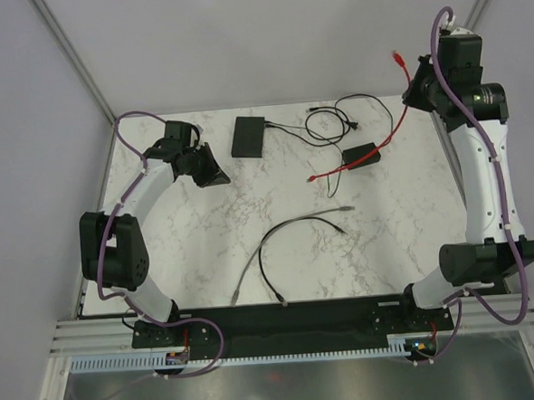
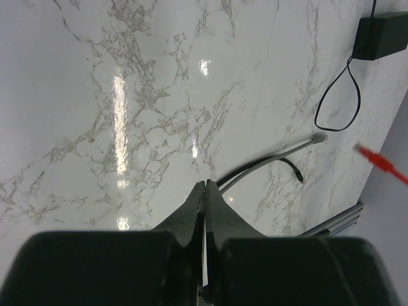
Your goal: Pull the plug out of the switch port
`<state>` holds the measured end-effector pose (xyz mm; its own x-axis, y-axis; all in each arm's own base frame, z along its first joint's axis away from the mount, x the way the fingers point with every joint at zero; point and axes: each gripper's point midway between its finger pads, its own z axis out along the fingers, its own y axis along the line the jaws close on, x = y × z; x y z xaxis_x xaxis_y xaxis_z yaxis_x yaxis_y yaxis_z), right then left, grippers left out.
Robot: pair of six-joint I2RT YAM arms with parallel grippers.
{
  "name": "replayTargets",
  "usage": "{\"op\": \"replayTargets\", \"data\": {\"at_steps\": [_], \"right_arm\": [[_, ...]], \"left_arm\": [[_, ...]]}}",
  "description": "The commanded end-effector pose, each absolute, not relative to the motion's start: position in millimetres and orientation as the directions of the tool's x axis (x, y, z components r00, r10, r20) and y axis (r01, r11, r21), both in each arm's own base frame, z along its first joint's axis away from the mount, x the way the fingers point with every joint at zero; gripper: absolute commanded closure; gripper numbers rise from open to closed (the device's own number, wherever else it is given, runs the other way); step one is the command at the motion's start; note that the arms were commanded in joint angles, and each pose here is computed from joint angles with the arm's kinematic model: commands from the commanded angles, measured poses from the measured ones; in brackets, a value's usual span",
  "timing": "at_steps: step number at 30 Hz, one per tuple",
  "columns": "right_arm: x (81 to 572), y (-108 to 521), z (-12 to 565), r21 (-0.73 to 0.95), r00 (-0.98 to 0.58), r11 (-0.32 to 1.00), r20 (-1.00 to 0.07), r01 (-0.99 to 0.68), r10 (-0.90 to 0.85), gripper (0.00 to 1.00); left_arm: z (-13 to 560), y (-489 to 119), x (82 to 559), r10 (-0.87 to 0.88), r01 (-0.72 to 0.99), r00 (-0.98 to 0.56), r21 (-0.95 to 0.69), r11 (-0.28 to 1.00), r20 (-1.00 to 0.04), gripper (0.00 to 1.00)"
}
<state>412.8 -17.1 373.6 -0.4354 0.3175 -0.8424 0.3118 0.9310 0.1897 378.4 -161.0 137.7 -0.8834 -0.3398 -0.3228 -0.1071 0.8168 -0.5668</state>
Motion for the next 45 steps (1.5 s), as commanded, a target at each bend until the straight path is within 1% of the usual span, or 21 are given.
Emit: {"op": "replayTargets", "data": {"at_steps": [1,2,4,8,11,12,13,14,15,16,17,19,20,25,30,35,38,41,42,44,45], "right_arm": [[379,70,369,0.477,-0.6,0.879,-0.702,0.003,0.383,1.0],[371,80,371,0.503,-0.61,0.864,-0.692,-0.024,0.386,1.0],[357,104,355,0.564,-0.683,0.824,-0.623,-0.056,0.38,1.0],[331,139,322,0.651,-0.787,0.758,-0.49,-0.045,0.374,1.0],[308,181,270,0.676,-0.884,0.737,-0.358,-0.023,0.301,1.0],[304,193,263,0.691,-0.895,0.723,-0.334,-0.02,0.294,1.0],[305,213,265,0.717,-0.893,0.694,-0.352,-0.066,0.279,1.0],[299,222,251,0.751,-0.912,0.661,-0.265,0.01,0.314,1.0],[295,234,245,0.772,-0.919,0.635,-0.231,0.026,0.318,1.0],[301,241,243,0.793,-0.914,0.609,-0.231,0.022,0.334,1.0],[301,243,223,0.786,-0.916,0.609,-0.162,0.105,0.368,1.0],[304,245,205,0.779,-0.908,0.604,-0.116,0.167,0.402,1.0],[302,246,187,0.773,-0.898,0.584,-0.043,0.248,0.439,1.0],[308,251,145,0.721,-0.836,0.578,0.002,0.382,0.549,1.0],[292,266,105,0.654,-0.873,0.654,0.02,0.38,0.488,1.0],[272,262,66,0.568,-0.892,0.722,0.048,0.394,0.449,1.0],[258,254,51,0.527,-0.897,0.749,0.065,0.403,0.437,0.95],[251,248,39,0.496,-0.902,0.771,0.066,0.4,0.426,0.87],[251,247,37,0.491,-0.903,0.774,0.068,0.4,0.424,0.8],[253,246,35,0.488,-0.909,0.784,0.052,0.384,0.413,0.77],[255,246,35,0.487,-0.91,0.786,0.046,0.38,0.411,0.71]], "left_arm": [[160,-162,380,-0.308,-0.03,-0.869,-0.581,0.814,-0.388,0.98],[165,-162,380,-0.311,-0.024,-0.863,-0.583,0.812,-0.398,0.98],[171,-162,379,-0.311,-0.013,-0.857,-0.586,0.811,-0.411,0.98],[199,-161,376,-0.317,0.03,-0.825,-0.596,0.802,-0.467,0.98],[214,-160,372,-0.322,0.052,-0.806,-0.6,0.798,-0.497,0.98],[218,-160,373,-0.324,0.057,-0.8,-0.601,0.797,-0.505,0.98],[220,-160,373,-0.323,0.061,-0.798,-0.602,0.796,-0.508,0.98],[221,-160,373,-0.324,0.062,-0.796,-0.602,0.796,-0.51,0.98],[222,-160,372,-0.323,0.064,-0.796,-0.602,0.796,-0.512,0.98],[222,-159,372,-0.325,0.063,-0.795,-0.602,0.796,-0.513,0.98],[222,-160,371,-0.323,0.064,-0.796,-0.602,0.796,-0.512,0.98],[220,-159,369,-0.323,0.061,-0.798,-0.602,0.796,-0.508,0.98],[219,-159,369,-0.323,0.059,-0.8,-0.602,0.797,-0.506,0.98],[211,-158,367,-0.322,0.047,-0.808,-0.6,0.799,-0.493,0.98],[207,-159,367,-0.32,0.041,-0.815,-0.599,0.8,-0.484,0.98],[201,-160,370,-0.318,0.031,-0.823,-0.597,0.802,-0.471,0.98],[195,-160,373,-0.317,0.022,-0.83,-0.595,0.804,-0.459,0.98],[189,-161,378,-0.317,0.012,-0.836,-0.593,0.805,-0.448,0.98],[187,-161,379,-0.315,0.01,-0.839,-0.592,0.806,-0.443,0.98],[185,-163,384,-0.314,0.008,-0.842,-0.591,0.806,-0.44,0.98],[185,-163,385,-0.314,0.008,-0.842,-0.591,0.806,-0.44,0.98]]}}
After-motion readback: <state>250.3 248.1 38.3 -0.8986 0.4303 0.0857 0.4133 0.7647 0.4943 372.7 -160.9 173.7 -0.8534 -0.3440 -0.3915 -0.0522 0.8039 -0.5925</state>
